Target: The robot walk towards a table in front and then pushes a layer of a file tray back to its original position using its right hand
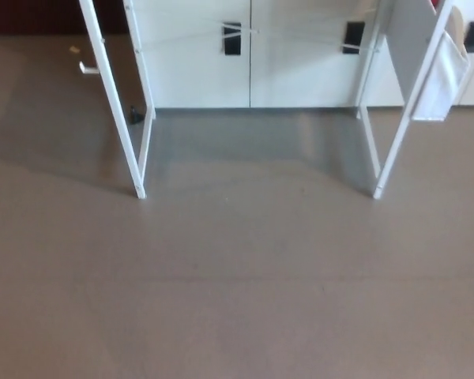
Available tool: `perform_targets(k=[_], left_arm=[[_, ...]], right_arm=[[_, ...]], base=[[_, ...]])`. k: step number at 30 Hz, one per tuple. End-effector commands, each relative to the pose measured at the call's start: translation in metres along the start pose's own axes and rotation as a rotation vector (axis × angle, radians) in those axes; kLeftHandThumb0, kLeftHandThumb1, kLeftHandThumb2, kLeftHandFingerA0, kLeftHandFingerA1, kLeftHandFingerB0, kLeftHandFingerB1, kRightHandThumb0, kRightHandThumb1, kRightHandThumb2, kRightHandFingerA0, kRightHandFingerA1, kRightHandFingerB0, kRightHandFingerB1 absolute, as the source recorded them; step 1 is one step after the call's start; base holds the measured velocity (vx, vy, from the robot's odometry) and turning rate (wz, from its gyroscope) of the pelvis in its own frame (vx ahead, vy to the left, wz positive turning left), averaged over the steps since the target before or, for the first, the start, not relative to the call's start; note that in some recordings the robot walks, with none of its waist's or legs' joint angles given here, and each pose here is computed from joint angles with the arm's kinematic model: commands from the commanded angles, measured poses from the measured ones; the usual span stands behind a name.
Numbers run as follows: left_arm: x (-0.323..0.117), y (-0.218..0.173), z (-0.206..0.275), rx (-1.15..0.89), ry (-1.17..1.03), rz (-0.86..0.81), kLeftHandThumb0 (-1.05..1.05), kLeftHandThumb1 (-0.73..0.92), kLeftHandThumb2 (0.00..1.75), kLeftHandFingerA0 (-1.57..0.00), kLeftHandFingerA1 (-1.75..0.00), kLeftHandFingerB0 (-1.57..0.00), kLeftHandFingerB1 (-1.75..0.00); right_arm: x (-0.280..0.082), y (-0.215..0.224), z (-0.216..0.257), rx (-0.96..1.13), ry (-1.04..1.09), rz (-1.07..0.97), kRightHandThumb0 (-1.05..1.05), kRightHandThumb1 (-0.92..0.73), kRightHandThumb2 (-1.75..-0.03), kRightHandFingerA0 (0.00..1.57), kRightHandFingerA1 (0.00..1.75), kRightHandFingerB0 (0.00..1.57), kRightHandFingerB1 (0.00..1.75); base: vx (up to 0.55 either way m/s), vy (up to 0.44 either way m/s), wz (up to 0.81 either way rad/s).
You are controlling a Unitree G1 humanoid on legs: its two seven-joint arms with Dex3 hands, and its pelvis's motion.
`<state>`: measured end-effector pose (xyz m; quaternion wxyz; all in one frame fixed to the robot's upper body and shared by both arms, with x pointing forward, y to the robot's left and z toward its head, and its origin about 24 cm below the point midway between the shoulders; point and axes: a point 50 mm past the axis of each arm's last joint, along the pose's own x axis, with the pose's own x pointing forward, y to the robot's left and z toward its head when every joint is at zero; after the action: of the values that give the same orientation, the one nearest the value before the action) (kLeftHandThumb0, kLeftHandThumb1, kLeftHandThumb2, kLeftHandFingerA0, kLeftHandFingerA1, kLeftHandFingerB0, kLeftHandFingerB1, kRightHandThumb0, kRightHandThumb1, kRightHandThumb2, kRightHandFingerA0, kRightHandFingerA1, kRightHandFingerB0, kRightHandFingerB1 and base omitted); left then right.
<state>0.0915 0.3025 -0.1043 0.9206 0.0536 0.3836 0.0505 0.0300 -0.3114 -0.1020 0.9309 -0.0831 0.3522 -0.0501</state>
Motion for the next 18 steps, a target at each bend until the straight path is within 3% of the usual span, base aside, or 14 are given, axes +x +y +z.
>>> perform_targets(k=[1, 9, 18], left_arm=[[-0.001, 0.0031, 0.0043, 0.035, -0.032, -0.007, -0.27, 0.52, 0.57, -0.71, -0.71, -0.52, -0.69], [0.0004, 0.0024, 0.0066, 0.046, -0.031, -0.005, -0.26, 0.52, 0.57, -0.72, -0.7, -0.52, -0.68], [0.0023, 0.0026, 0.0092, 0.062, -0.041, -0.014, -0.28, 0.53, 0.57, -0.73, -0.71, -0.52, -0.71]], right_arm=[[0.0002, -0.0045, 0.0045, -0.04, -0.028, -0.008, -0.46, -0.48, -0.75, 0.46, 0.51, 0.35, 0.44], [0.0003, -0.004, 0.0032, -0.042, -0.031, -0.008, -0.47, -0.48, -0.75, 0.49, 0.52, 0.36, 0.44], [0.0014, -0.0033, 0.003, -0.051, -0.026, -0.006, -0.45, -0.48, -0.74, 0.49, 0.52, 0.35, 0.44]], base=[[0.39, -0.385, 0.68], [0.3, -0.13, 0.11], [0.33, 0.141, -0.15]])
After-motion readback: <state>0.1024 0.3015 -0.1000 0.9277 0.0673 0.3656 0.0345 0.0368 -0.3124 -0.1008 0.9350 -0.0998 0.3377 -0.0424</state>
